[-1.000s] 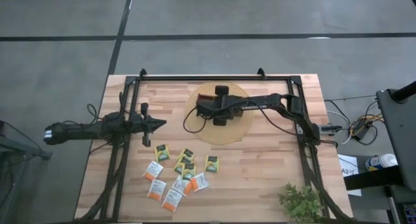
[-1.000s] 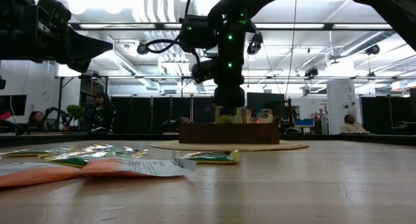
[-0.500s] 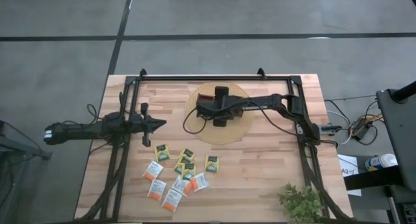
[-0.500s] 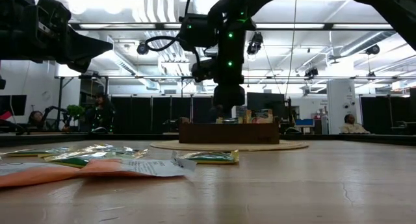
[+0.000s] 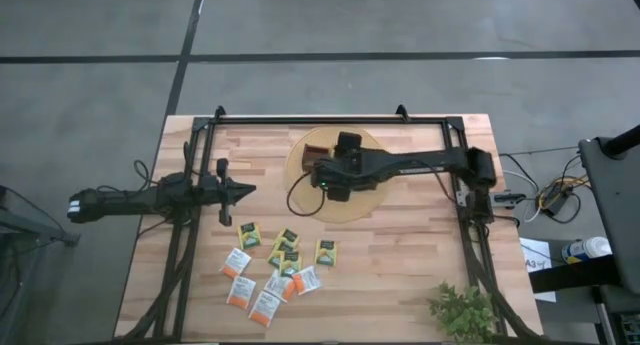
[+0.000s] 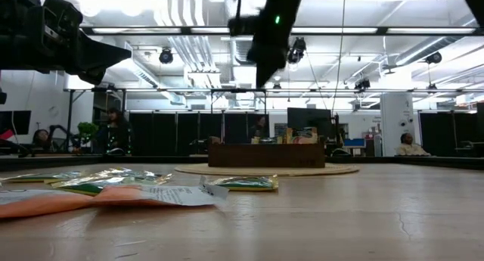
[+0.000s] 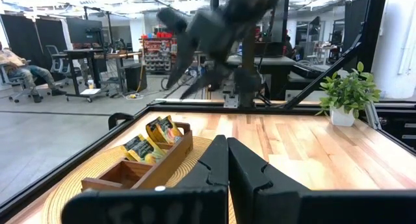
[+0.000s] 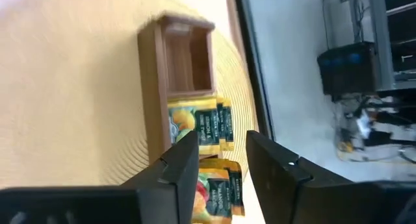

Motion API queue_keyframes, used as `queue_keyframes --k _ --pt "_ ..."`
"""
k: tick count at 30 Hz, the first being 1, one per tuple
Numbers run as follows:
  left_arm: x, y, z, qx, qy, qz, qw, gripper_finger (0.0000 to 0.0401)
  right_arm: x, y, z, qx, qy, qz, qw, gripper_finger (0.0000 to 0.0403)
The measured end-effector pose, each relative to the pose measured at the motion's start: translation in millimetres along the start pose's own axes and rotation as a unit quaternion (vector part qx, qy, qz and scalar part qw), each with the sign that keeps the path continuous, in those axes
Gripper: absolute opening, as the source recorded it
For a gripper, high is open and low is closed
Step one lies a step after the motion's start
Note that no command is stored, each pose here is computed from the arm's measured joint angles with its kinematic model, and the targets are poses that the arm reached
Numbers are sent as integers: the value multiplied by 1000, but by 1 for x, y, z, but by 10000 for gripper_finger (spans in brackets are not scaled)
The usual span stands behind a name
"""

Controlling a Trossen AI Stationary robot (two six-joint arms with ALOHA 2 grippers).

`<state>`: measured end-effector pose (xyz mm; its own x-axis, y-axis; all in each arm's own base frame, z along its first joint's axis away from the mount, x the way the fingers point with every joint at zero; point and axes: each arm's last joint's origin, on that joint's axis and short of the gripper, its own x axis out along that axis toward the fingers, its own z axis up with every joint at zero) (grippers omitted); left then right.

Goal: Pick & Place Tea
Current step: Put the green tea bag into the middle section of wooden organizer

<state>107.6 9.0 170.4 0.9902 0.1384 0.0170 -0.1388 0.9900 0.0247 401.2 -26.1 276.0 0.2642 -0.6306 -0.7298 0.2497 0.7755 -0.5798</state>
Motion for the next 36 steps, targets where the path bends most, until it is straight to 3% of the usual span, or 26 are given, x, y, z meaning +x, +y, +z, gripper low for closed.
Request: queue_keyframes --k 5,11,17,20,24,31,36 --pt "0 0 0 0 0 0 1000 0 -43 -12 -4 47 -50 30 997 110" --pt "0 0 0 0 0 0 1000 0 -69 -1 -10 27 -65 150 986 76" --pt "0 0 0 0 0 0 1000 0 -68 8 -21 48 -49 211 975 16" --pt "0 0 0 0 0 0 1000 0 -64 15 -33 39 -50 245 967 9" --pt "0 0 0 0 0 0 1000 0 -60 26 -52 18 -81 316 945 8" --pt "0 0 0 0 0 0 1000 0 -45 47 -92 7 -174 447 877 8" --pt "0 0 0 0 1 0 1000 0 -37 48 -119 35 -194 450 871 8"
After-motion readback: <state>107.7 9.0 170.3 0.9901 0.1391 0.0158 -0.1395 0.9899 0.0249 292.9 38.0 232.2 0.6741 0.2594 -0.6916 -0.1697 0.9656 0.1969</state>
